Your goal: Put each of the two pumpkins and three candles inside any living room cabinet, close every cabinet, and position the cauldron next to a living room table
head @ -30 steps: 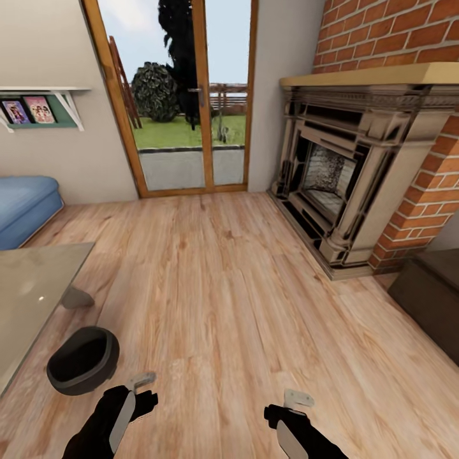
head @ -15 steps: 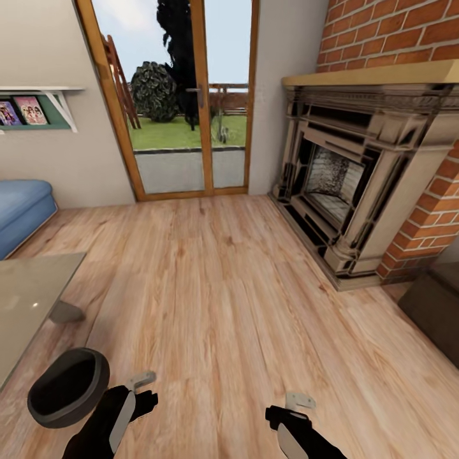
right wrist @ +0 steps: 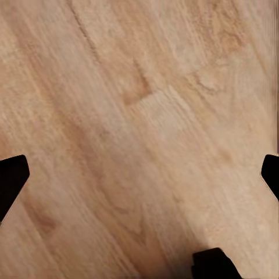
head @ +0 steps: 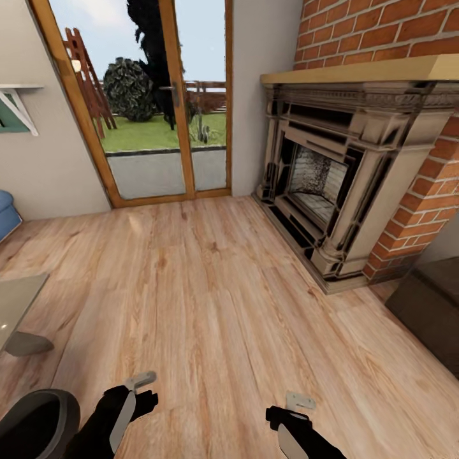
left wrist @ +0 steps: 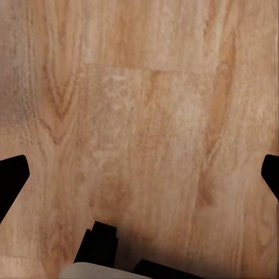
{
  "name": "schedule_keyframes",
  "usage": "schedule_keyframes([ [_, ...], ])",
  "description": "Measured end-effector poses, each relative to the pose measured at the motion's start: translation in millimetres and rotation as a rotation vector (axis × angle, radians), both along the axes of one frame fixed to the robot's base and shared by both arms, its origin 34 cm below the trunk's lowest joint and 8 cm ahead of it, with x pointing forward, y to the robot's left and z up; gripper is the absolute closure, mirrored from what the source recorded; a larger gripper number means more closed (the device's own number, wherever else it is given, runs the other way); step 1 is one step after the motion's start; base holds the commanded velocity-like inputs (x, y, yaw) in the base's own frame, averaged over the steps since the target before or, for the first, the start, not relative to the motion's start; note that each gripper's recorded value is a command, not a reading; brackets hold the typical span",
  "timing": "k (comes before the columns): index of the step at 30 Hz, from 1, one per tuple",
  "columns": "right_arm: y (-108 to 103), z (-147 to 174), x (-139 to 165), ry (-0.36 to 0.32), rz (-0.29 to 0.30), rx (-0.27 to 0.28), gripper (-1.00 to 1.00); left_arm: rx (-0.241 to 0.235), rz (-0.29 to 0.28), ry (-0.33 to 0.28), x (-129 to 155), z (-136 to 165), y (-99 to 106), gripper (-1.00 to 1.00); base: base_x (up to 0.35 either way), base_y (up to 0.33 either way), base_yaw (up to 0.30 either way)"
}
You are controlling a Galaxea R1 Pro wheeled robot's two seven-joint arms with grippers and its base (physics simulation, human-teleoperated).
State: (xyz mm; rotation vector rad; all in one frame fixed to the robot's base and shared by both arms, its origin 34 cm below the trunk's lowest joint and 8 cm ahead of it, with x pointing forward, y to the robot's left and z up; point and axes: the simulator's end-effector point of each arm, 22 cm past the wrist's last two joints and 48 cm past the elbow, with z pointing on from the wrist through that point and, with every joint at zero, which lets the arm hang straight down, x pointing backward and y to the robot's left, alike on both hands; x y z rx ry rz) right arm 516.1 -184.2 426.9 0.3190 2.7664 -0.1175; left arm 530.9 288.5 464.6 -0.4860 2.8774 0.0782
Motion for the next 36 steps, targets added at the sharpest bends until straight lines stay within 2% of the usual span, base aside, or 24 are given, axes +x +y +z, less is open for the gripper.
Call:
schedule_keyframes([
  [6,0.0,-1.1,-0.9,0.003,0.000,0.000,-1.00,0.000,-0.001,0.003,-0.8,-1.1,-0.4,-1.00,0.124,0.000,-0.266],
  [27,-3.4,-4.3,-5.3,0.013,-0.003,-0.006,-1.00,0.000,-0.002,0.007,-1.8,-2.6,-0.5,-1.00,0.005,0.000,-0.276],
  [36,-5.7,-3.0,-1.2,-0.009,-0.019,-0.007,-1.00,0.001,-0.002,0.006,-1.8,-2.6,-0.4,-1.00,0.000,0.000,-0.283],
])
